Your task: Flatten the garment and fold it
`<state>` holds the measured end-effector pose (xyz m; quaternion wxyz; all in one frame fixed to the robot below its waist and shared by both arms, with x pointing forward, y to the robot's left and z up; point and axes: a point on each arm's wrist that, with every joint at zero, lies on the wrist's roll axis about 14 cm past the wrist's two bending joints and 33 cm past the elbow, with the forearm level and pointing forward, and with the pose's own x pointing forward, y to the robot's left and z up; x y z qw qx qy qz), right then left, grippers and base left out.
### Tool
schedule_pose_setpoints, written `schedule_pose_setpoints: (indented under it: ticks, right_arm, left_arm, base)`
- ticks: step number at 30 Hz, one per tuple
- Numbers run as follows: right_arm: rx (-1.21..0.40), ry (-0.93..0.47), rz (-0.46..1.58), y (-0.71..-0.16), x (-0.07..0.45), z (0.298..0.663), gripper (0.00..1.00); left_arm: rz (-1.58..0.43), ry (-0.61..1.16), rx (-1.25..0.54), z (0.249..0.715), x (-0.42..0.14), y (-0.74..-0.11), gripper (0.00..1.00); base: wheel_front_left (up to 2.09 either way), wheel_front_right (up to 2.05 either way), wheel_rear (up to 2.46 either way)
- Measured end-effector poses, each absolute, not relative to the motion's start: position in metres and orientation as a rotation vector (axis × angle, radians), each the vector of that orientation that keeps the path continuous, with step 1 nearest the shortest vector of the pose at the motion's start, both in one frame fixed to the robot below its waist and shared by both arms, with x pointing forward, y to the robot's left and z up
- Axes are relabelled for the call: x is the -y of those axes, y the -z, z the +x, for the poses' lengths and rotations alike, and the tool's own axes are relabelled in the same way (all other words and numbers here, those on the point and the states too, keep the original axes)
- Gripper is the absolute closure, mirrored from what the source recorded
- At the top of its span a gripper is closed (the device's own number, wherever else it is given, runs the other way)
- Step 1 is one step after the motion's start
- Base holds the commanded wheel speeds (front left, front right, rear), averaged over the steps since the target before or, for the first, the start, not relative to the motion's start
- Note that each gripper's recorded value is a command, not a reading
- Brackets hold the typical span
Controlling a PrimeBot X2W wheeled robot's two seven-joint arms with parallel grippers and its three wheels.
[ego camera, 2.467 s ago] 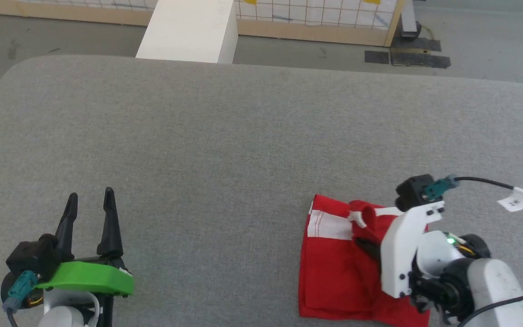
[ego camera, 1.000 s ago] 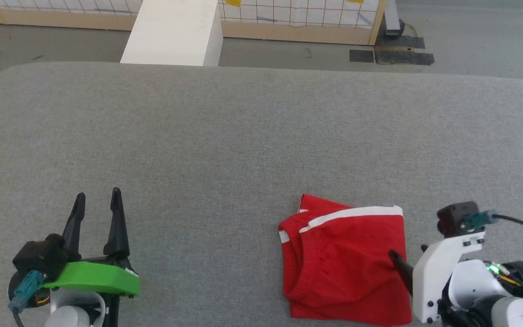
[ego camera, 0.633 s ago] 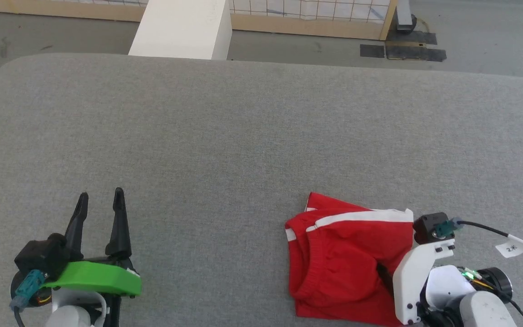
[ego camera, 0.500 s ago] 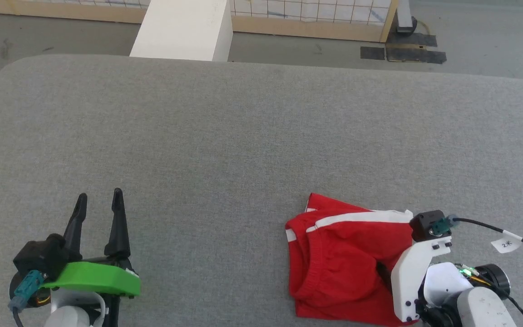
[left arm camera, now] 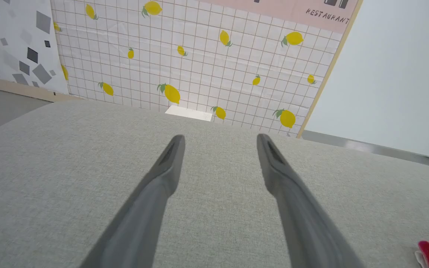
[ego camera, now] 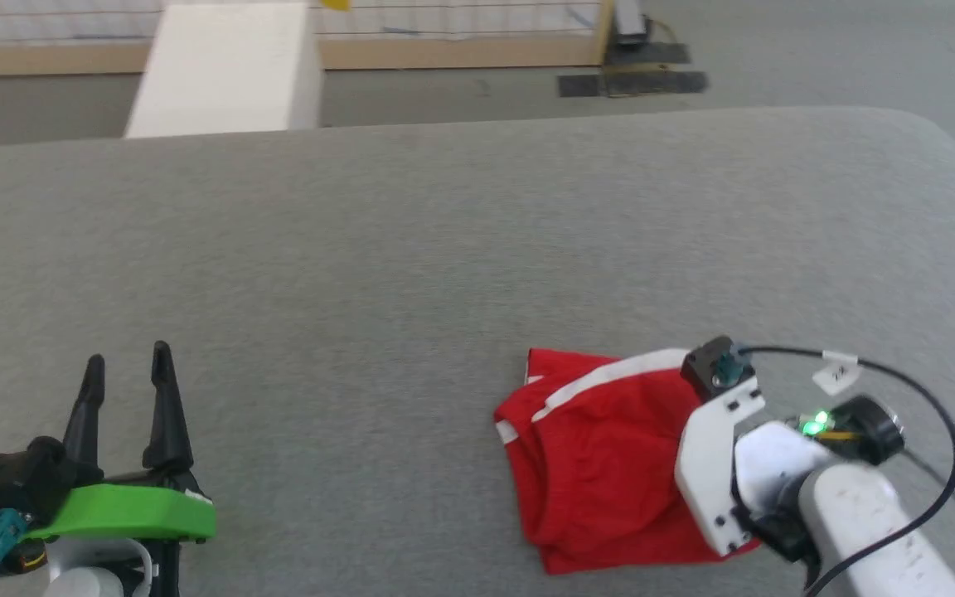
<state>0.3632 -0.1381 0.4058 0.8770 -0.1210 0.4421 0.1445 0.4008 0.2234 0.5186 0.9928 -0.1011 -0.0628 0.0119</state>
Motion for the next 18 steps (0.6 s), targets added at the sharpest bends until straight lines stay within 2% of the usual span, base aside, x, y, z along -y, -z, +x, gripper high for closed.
schedule_pose_setpoints:
  ticks: [10, 18]
  right_arm:
    - [-0.905, -0.017, -0.295, -0.432, 0.261, 0.373, 1.0]
    - [-0.955, 0.217, -0.375, -0.438, 0.351, 0.381, 1.0]
  left_arm:
    - [-0.224, 0.179, 0.123, 0.455, -0.156, -0.513, 0.0]
    - [-0.178, 0.235, 0.081, 0.489, -0.151, -0.489, 0.0]
  base:
    - [0.0, 0.0, 0.0]
    - [0.0, 0.0, 0.0]
